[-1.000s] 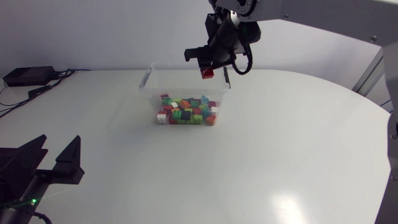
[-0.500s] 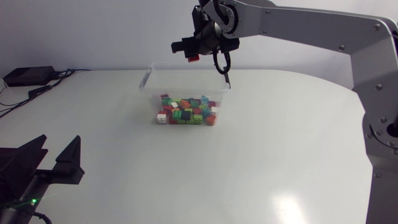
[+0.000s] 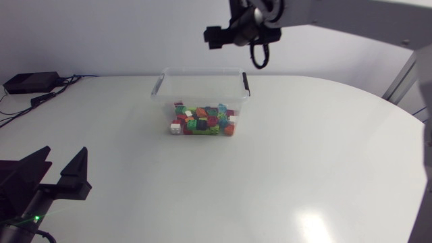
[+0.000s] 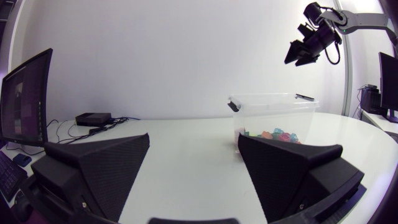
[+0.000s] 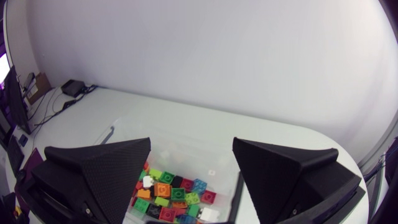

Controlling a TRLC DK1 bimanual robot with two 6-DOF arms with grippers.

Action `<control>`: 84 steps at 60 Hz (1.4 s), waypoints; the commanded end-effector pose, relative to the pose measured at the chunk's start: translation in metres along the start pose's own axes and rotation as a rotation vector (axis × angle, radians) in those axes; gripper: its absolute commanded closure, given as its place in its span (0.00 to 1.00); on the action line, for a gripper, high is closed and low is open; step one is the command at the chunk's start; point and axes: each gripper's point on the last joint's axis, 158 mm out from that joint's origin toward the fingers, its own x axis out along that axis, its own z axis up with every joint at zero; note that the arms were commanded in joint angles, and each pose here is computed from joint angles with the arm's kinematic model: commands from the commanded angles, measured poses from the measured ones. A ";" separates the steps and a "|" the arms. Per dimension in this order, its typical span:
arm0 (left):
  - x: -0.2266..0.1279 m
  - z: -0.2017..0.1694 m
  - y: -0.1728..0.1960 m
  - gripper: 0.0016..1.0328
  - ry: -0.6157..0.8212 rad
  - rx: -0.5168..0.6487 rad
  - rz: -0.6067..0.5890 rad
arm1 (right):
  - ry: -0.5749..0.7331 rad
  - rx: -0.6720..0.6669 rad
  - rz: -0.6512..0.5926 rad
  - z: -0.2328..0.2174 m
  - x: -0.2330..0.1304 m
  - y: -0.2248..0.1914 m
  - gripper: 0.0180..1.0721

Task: Place the duplo bricks in the container

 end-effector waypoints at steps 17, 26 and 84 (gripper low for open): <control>0.001 -0.005 0.000 0.04 -0.002 0.005 0.004 | -0.224 0.058 -0.289 0.046 -0.134 -0.163 0.04; 0.001 -0.005 0.000 0.04 -0.002 0.005 0.004 | -0.288 0.031 -0.364 0.023 -0.177 -0.192 0.04; 0.001 -0.006 0.000 0.04 0.003 -0.006 -0.003 | -0.452 -0.063 -0.450 -0.168 -0.295 -0.184 0.04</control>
